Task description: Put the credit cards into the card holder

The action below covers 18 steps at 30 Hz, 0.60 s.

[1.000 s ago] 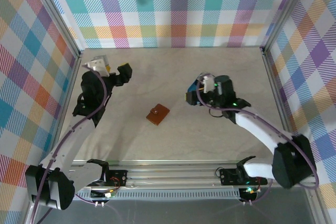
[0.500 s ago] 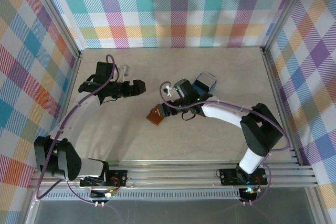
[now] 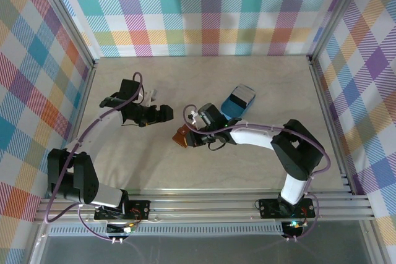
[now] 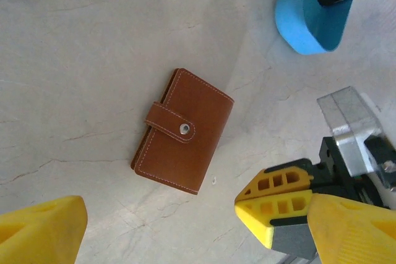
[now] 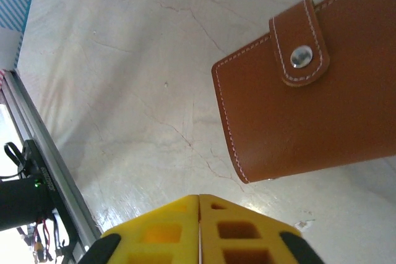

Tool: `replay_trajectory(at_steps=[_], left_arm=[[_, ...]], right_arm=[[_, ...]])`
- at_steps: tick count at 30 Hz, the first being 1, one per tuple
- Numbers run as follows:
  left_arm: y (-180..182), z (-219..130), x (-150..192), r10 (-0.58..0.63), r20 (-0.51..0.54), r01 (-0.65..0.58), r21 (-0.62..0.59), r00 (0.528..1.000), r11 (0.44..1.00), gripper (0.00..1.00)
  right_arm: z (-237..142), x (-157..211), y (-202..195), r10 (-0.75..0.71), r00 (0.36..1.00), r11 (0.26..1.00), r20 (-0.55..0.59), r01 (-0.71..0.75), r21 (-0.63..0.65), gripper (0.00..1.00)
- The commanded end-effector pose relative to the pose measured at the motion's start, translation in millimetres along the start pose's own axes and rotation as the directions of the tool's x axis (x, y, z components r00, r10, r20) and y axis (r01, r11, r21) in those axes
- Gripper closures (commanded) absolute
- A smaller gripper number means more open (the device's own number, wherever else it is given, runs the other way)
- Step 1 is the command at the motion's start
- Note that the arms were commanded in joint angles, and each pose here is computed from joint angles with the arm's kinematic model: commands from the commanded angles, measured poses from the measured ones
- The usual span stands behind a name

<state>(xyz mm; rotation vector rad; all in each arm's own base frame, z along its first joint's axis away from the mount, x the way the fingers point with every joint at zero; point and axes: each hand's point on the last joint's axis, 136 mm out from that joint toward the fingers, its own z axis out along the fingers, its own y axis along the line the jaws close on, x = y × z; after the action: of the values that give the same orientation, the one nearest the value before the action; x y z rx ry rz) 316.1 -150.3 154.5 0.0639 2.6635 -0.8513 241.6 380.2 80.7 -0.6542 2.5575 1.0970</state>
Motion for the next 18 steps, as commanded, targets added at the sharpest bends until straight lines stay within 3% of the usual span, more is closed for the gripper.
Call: replay_trajectory(at_steps=[1,10,18], left_arm=[[1.5,3.4,0.8,-0.012,0.005,0.012,-0.003,1.0,1.0,0.08],[9.3,9.5,-1.0,-0.042,0.002,0.042,-0.019,0.999,0.999,0.08],[15.6,10.2,-2.2,-0.059,0.007,0.059,-0.039,0.998,0.997,0.08]], right_arm=[[9.7,0.8,0.6,0.03,1.0,0.999,0.008,-0.03,-0.016,0.99],[25.2,-0.7,-22.9,0.024,0.999,0.993,0.043,-0.029,0.117,1.0],[45.1,-5.1,-21.7,0.019,0.999,0.993,0.043,-0.024,0.114,1.0]])
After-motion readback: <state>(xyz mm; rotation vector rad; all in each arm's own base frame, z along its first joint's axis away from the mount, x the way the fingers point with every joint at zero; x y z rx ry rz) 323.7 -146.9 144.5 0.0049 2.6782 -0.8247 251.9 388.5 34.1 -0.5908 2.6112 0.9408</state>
